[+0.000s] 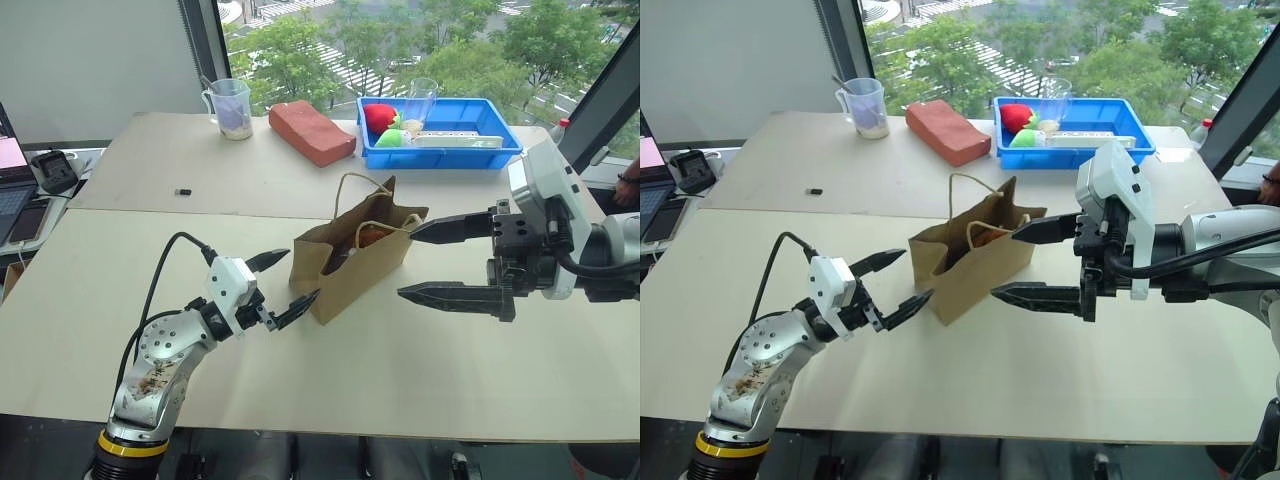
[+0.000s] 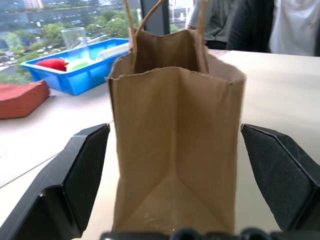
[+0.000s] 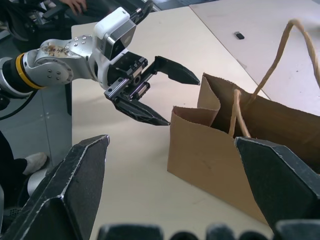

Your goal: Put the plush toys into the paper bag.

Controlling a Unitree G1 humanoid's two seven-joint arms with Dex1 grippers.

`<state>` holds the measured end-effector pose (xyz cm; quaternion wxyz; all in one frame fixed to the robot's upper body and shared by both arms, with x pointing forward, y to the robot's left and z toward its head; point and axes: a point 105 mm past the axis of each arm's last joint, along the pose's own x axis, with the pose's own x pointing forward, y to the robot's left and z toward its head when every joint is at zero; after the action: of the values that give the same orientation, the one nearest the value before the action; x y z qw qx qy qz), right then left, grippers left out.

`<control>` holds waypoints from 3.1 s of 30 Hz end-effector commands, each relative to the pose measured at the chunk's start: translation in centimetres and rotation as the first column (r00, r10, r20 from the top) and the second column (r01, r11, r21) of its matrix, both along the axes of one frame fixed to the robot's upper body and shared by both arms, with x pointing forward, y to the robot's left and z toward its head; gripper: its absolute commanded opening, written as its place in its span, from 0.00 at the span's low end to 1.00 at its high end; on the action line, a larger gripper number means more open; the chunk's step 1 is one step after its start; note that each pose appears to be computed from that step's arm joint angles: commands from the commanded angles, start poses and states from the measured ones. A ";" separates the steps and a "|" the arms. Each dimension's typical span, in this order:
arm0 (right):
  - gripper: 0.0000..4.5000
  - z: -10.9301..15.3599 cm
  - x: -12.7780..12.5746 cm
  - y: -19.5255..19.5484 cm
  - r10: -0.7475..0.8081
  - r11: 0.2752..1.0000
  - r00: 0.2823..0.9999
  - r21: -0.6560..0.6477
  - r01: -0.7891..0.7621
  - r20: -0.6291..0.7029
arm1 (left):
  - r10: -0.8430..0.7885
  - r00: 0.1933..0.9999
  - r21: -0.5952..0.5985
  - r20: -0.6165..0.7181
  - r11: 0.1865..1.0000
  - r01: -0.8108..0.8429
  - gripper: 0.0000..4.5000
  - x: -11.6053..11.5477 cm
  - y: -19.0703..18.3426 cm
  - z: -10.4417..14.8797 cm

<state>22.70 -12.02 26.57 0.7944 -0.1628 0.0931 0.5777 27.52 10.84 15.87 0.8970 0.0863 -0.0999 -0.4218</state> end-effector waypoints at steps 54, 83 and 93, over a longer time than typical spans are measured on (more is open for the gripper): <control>0.35 -7.6 3.1 0.4 -0.148 0.979 0.986 -0.131 0.157 0.074 | -0.170 0.984 -0.008 -0.045 0.985 0.170 1.00 0.2 -4.1 -0.9; 0.01 -3.1 1.2 0.8 -0.062 0.997 0.996 -0.034 0.064 0.065 | -0.037 0.999 0.015 -0.004 0.999 0.037 1.00 2.6 -5.4 -1.7; 0.00 -1.1 1.0 -1.1 -0.115 0.990 0.986 -0.071 0.124 0.118 | 0.001 1.000 0.002 -0.001 1.000 -0.001 0.50 3.7 -5.1 -1.6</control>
<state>23.86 -12.92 24.17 0.8202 -0.2087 0.1019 0.5228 31.07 5.80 13.03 0.8992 0.0836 -0.0711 -0.4235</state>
